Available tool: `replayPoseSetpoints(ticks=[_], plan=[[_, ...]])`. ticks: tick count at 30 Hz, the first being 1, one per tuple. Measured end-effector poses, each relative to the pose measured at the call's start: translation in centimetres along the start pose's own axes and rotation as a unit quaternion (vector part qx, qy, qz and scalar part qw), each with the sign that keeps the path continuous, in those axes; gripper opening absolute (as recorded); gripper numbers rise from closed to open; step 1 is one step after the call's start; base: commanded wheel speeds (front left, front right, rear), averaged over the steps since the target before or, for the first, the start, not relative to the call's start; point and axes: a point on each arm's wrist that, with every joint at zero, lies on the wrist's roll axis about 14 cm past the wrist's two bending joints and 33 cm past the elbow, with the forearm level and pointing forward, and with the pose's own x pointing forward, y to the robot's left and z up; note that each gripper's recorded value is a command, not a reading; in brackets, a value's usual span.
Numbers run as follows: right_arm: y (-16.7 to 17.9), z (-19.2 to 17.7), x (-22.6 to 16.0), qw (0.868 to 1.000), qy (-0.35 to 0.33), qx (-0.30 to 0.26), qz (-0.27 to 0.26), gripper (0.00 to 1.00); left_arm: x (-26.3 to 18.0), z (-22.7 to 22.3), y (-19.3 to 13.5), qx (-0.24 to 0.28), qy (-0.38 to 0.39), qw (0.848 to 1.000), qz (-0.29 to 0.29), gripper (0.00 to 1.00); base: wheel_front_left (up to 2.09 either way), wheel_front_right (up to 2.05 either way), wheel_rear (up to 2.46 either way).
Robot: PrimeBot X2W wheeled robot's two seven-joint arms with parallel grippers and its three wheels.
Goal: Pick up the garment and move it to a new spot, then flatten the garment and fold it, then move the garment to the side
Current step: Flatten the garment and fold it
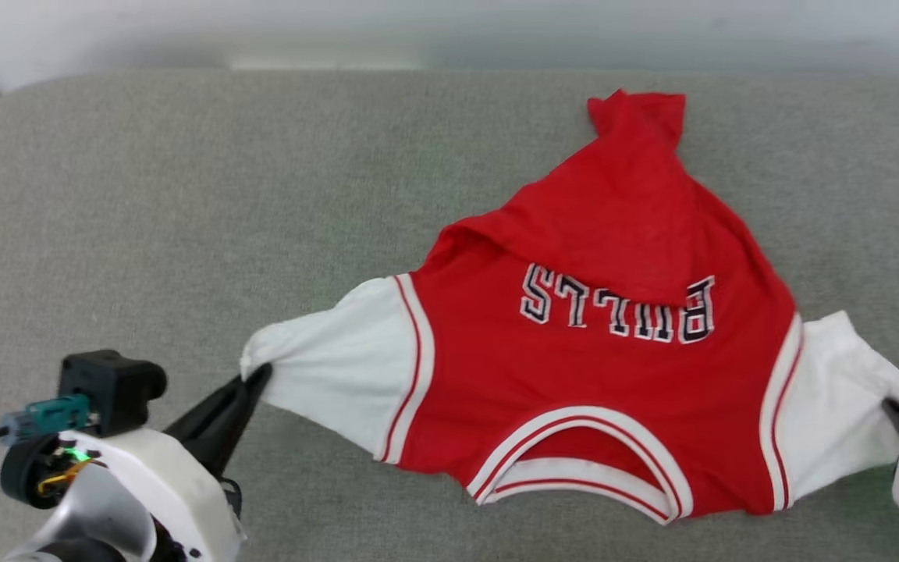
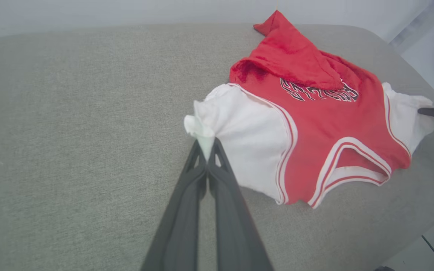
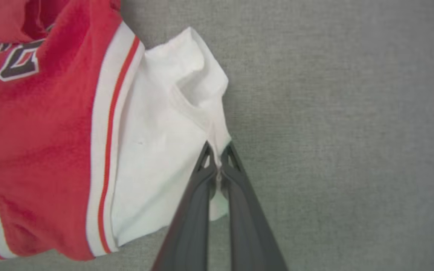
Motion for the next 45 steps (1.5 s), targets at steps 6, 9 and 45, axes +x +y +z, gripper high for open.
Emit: replayPoseSetpoints(ticks=[6, 9, 45], plan=[[-0.4, 7.4, -5.2, 0.993, -0.118, 0.0, 0.017, 0.0, -1.8, 4.8, -0.2, 0.03, -0.083, 0.996, 0.004, 0.0, 0.0, 0.0, 0.0], [-0.7, 11.6, -8.8, 0.982, -0.19, 0.002, 0.022, 0.0, -3.3, 9.0, -0.1, 0.043, -0.158, 0.986, 0.011, 0.0, 0.0, 0.0, 0.0], [0.8, 35.7, -20.1, 0.859, -0.508, -0.062, 0.009, 0.0, -2.4, 36.5, 2.7, 0.136, -0.467, 0.871, 0.062, 0.0, 0.0, 0.0, 0.0]])
